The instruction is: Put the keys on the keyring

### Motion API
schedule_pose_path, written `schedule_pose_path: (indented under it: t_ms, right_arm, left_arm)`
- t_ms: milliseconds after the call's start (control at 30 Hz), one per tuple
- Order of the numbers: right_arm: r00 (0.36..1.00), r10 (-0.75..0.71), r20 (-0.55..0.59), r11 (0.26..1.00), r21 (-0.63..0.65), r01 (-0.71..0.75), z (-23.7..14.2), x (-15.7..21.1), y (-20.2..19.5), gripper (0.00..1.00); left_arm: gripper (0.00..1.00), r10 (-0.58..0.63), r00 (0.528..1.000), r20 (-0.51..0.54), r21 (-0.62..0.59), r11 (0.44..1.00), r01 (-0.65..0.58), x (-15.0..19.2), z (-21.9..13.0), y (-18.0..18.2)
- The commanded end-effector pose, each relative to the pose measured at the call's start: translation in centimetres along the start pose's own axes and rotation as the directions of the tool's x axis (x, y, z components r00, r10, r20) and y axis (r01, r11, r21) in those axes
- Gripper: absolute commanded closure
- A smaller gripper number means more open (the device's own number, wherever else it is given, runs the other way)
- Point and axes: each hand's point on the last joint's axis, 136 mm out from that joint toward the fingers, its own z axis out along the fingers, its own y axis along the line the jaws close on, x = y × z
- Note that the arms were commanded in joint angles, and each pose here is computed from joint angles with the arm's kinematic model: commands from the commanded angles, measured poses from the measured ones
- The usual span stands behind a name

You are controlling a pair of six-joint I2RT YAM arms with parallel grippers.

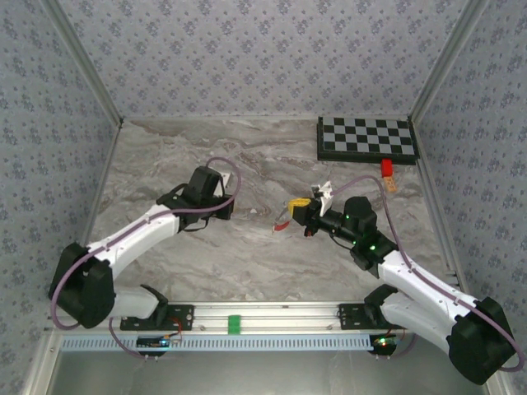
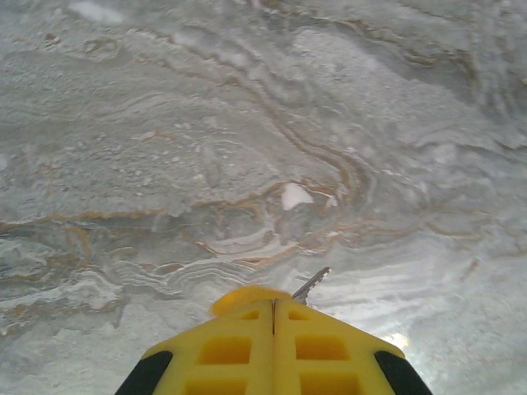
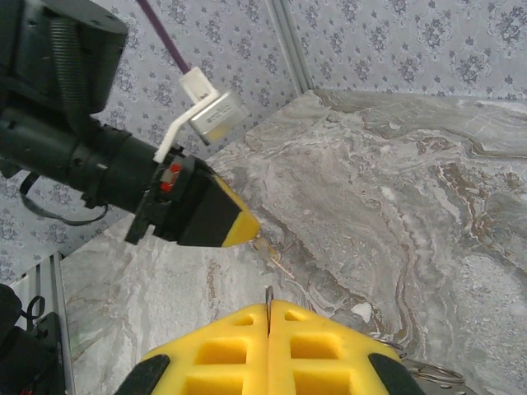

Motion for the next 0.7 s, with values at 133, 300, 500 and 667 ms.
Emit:
schedule_pose_path:
  t_ms: [133, 300, 500, 667]
  right_arm:
    - [0.999, -0.018, 0.03, 1.0, -0.01, 0.018, 0.0, -0.5, 0.3, 1.0]
    - [0.999, -0.017, 0.029, 1.0, -0.011, 0.017, 0.1, -0.5, 0.4, 1.0]
    - [1.0, -0.014, 0.021, 1.0, -0.011, 0.014, 0.2, -0.3, 0.3, 1.0]
    - [1.0, -0.015, 0.021, 1.0, -0.008, 0.016, 0.2, -0.3, 0.2, 1.0]
  left_arm:
    - [1.0, 0.075, 0.993, -0.094, 0.035, 0.997, -0.072, 3.9, -0.4, -1.7]
    - [1.0, 0.116, 0.983, -0.14, 0.032, 0.993, -0.113, 6.7, 0.4, -2.2]
    - [1.0, 0.12, 0.977, -0.177, 0.003, 0.993, -0.121, 8.4, 1.5, -1.6]
    - [0.99, 0.113, 0.972, -0.207, -0.001, 0.993, -0.115, 9.3, 2.4, -1.4]
